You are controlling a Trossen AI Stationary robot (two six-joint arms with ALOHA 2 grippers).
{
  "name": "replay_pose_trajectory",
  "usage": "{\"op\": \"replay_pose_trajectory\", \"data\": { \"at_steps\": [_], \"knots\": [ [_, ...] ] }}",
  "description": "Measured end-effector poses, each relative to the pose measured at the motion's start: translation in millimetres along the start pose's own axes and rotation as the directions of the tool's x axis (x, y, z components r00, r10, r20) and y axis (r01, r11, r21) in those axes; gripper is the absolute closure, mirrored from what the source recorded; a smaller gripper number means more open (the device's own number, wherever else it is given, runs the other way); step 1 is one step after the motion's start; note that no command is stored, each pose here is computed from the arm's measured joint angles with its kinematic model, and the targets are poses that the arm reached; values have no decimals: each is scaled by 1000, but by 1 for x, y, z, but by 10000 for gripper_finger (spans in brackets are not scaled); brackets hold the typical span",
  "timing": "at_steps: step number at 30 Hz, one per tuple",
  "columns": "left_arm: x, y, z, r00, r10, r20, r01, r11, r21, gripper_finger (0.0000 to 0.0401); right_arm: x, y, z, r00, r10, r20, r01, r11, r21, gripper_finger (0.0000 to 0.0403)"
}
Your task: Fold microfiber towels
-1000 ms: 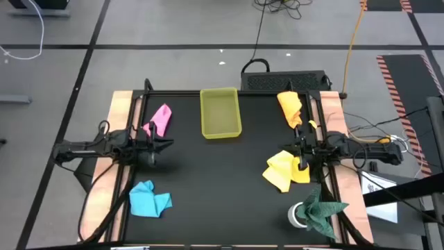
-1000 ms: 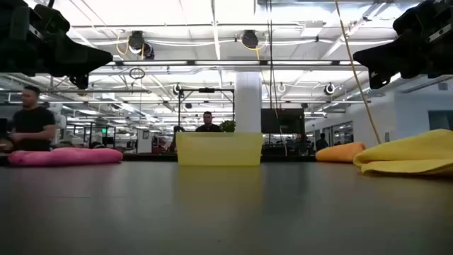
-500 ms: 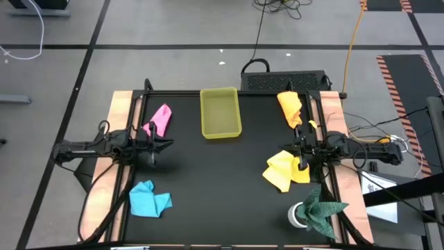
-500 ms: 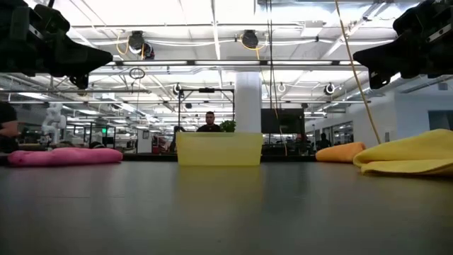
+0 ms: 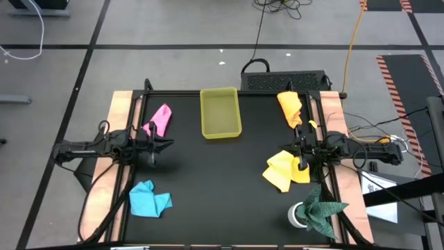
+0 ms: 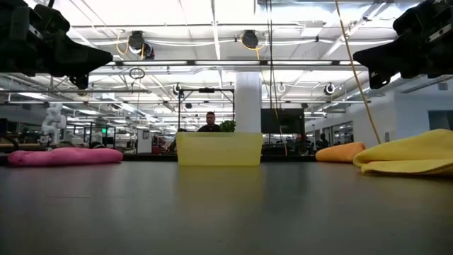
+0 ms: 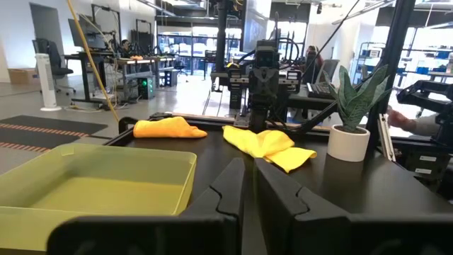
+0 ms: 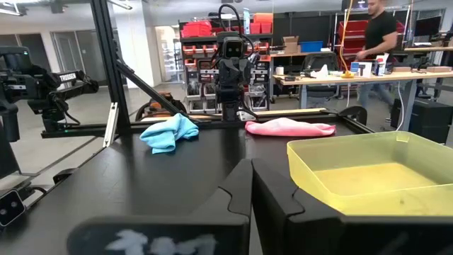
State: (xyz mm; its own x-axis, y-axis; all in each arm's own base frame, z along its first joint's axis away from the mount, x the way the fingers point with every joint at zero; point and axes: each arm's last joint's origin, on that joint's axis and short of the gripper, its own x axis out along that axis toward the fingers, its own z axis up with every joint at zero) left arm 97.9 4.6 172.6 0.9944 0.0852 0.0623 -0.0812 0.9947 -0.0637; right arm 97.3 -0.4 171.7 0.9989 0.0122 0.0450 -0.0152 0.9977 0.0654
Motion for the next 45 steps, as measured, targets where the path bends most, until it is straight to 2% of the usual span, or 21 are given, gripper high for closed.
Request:
{"op": "replay_pose_trajectory", "data": {
  "at_steps": [32, 41, 45],
  "knots": [
    [0, 0, 0, 1000, 0, 0, 0, 1000, 0, 366, 0, 0, 1, 1000, 2, 7, -2, 1000, 3, 403],
    [0, 0, 1, 1000, 3, 9, -3, 1000, 0, 366, -1, 1, 18, 983, 17, 180, -15, 1000, -11, 403],
    [0, 0, 1, 1000, 2, 5, -2, 1000, 0, 366, -1, 1, 19, 980, 16, 197, -10, 999, -31, 403]
  ]
}}
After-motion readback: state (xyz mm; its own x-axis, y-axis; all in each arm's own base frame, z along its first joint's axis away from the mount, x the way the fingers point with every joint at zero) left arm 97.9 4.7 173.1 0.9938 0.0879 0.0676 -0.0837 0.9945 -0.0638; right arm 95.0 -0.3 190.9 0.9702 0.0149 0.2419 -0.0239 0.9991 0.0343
